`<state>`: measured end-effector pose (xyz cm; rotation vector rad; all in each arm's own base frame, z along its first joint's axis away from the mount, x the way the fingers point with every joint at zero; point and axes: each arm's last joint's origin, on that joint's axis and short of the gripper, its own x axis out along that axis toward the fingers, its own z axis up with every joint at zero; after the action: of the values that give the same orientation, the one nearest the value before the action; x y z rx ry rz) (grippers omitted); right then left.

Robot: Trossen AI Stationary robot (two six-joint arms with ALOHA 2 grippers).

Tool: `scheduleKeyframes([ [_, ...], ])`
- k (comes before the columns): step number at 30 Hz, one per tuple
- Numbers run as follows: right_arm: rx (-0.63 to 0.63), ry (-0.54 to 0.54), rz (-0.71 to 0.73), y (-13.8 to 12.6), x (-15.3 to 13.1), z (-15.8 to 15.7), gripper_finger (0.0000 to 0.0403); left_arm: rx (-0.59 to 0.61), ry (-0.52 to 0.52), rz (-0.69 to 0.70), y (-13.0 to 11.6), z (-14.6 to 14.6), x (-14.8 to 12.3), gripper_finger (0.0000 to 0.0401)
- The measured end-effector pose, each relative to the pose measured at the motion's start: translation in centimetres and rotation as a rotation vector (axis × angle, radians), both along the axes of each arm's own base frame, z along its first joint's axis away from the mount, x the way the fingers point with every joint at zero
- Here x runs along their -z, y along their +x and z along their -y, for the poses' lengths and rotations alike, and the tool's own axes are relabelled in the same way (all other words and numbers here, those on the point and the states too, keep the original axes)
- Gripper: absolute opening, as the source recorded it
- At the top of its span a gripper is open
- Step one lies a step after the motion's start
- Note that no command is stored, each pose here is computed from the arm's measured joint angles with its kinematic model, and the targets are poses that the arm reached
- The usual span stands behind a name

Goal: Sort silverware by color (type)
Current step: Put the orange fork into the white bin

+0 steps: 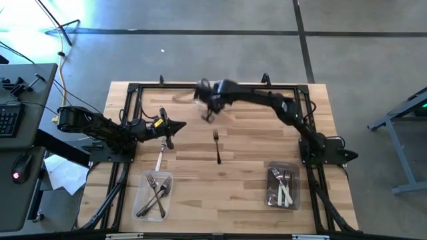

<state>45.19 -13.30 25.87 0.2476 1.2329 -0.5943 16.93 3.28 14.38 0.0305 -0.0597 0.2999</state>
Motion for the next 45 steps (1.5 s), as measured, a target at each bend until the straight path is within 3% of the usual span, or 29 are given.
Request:
scheduleKeyframes([
  [6, -0.044, -0.026, 0.174, -0.2, -0.5, 6.1, 0.0012, -0.008, 0.000, 0.000, 0.0, 0.0, 0.0, 0.0000],
  [13, -0.063, -0.056, 0.208, -1.1, 0.3, 10.0, 0.0012, -0.011, 0.003, -0.019, 0.0, 0.0, 0.2, 0.0000],
  [24, -0.115, 0.003, 0.160, -0.6, 3.3, 10.8, 0.0012, -0.012, 0.002, -0.035, 0.0, 0.0, 0.3, 0.0000],
  [45, -0.101, 0.043, 0.143, -0.7, 4.8, 11.8, 0.0025, -0.012, -0.001, -0.030, 0.0, 0.0, 0.3, 0.0000],
])
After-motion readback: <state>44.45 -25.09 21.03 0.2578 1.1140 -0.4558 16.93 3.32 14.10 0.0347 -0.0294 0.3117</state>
